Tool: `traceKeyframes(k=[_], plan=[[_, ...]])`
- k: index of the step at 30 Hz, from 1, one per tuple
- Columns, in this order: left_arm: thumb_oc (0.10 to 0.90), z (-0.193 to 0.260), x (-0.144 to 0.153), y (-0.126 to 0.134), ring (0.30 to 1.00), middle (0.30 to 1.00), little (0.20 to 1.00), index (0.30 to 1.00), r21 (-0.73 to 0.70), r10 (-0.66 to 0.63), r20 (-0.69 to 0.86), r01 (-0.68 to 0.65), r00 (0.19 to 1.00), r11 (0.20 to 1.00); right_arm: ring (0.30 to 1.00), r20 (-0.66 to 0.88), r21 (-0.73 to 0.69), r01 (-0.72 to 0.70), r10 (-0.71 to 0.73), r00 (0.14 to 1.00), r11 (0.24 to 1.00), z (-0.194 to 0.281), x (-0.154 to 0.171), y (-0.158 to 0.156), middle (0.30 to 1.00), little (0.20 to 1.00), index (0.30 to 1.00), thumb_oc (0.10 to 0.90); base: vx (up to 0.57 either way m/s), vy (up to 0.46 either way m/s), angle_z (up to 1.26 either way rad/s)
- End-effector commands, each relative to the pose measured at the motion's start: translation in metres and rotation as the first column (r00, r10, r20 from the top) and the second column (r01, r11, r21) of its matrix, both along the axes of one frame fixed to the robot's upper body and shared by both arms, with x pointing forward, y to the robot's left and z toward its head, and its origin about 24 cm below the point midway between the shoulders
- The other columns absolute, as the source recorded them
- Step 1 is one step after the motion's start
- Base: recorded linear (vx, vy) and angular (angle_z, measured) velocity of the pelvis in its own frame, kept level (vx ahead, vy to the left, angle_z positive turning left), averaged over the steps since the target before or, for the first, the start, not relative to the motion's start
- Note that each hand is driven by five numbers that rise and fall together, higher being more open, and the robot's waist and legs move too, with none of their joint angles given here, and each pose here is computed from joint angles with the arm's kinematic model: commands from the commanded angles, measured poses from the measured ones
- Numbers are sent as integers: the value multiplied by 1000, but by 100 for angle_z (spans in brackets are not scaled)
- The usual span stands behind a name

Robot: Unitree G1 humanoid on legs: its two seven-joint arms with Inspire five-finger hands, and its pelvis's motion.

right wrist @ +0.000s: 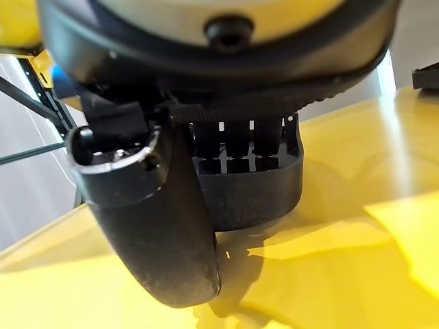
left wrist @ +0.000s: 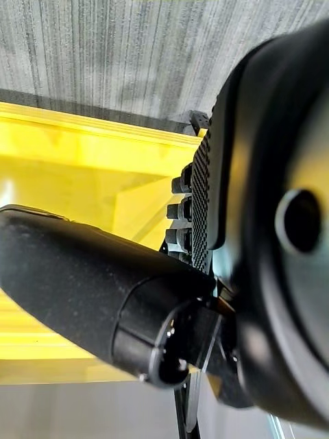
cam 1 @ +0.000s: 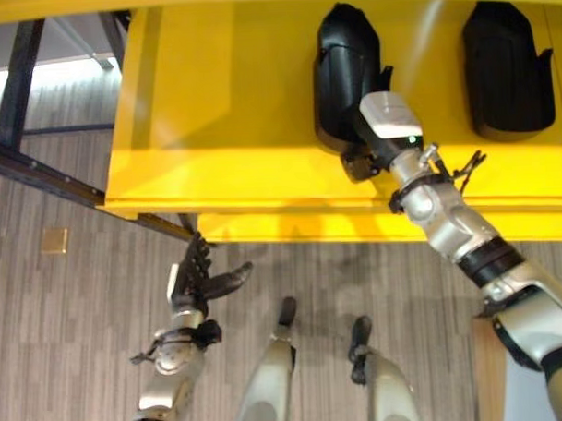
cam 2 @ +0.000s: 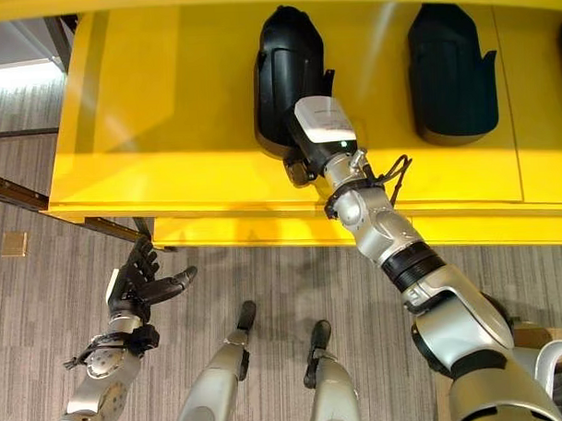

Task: Move parts from the plastic box to the shelf.

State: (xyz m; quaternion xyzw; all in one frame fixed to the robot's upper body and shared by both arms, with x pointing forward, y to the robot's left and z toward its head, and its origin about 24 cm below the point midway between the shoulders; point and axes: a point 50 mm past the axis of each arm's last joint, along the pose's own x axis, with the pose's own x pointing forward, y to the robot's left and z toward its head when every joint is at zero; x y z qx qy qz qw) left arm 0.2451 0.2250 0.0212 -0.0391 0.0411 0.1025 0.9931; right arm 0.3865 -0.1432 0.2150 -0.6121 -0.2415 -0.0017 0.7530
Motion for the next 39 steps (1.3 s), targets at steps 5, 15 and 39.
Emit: traceKeyframes(k=[5, 15, 39], plan=[[900, 26, -2, 1, 1000, 1000, 1000, 1000, 21, -12, 158, 9, 987, 1000, 300, 156, -150, 80, -56, 986, 985, 50, 4, -15, 300, 300, 300, 400, 0, 0, 0], [900, 27, -1, 2, 1000, 1000, 1000, 1000, 26, -10, 165, 6, 986, 1000, 300, 154, -214, 89, -56, 986, 973, 54, 6, -13, 300, 300, 300, 400, 0, 0, 0], [900, 28, -2, 11, 1000, 1000, 1000, 1000, 32, 34, 165, -40, 986, 999, 1000, 309, -393, 84, 45, 950, 916, 95, -14, 1, 1000, 1000, 1000, 900, 0, 0, 0]])
